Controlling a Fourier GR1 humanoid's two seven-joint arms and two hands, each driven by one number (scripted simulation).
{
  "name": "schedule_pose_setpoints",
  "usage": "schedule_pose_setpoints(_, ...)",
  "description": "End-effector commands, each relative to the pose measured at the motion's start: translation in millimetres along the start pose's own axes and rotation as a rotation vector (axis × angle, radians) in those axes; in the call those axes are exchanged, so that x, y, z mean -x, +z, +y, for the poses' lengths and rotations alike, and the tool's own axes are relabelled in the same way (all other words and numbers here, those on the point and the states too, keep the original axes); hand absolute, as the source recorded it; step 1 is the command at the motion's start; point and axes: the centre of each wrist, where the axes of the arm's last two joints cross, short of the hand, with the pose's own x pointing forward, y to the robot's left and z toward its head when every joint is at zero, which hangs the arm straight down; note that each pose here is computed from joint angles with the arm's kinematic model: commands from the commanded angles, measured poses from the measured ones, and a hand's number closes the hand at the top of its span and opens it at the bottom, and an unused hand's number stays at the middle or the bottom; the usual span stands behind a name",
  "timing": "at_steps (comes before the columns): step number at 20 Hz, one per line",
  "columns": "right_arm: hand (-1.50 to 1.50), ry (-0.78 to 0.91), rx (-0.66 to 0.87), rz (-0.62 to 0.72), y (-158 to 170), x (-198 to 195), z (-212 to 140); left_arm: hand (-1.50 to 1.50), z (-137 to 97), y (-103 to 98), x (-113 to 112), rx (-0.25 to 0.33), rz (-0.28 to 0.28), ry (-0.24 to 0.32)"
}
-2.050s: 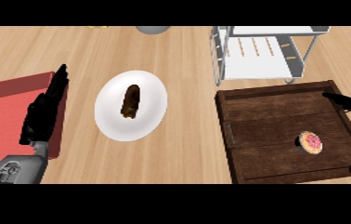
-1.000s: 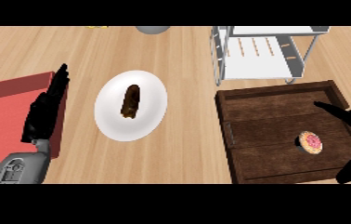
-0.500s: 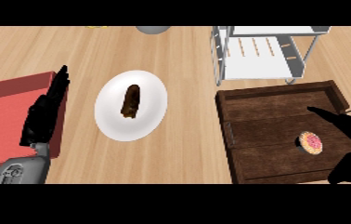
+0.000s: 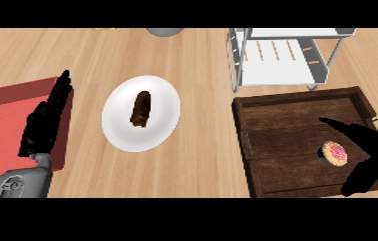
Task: Pick the cupcake from the tray and place it in the tiered basket
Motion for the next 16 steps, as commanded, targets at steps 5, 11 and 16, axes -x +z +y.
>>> schedule_pose_setpoints(5,1.5,0.056,-0.159,0.005,-23.3,-20.1,23.1,0.0,2.1,-7.1,4.3,0.001,0.001,0.012)
schedule_pose_setpoints(11,1.5,0.233,-0.072,-0.106,-9.9,-6.5,20.7,0.0,0.1,-15.2,-21.9,-0.001,0.011,0.011)
schedule_pose_setpoints(16,1.5,0.014,-0.065,-0.134,-11.1,-8.7,22.3,0.0,-2.4,-12.8,-5.5,-0.01,0.0,0.002)
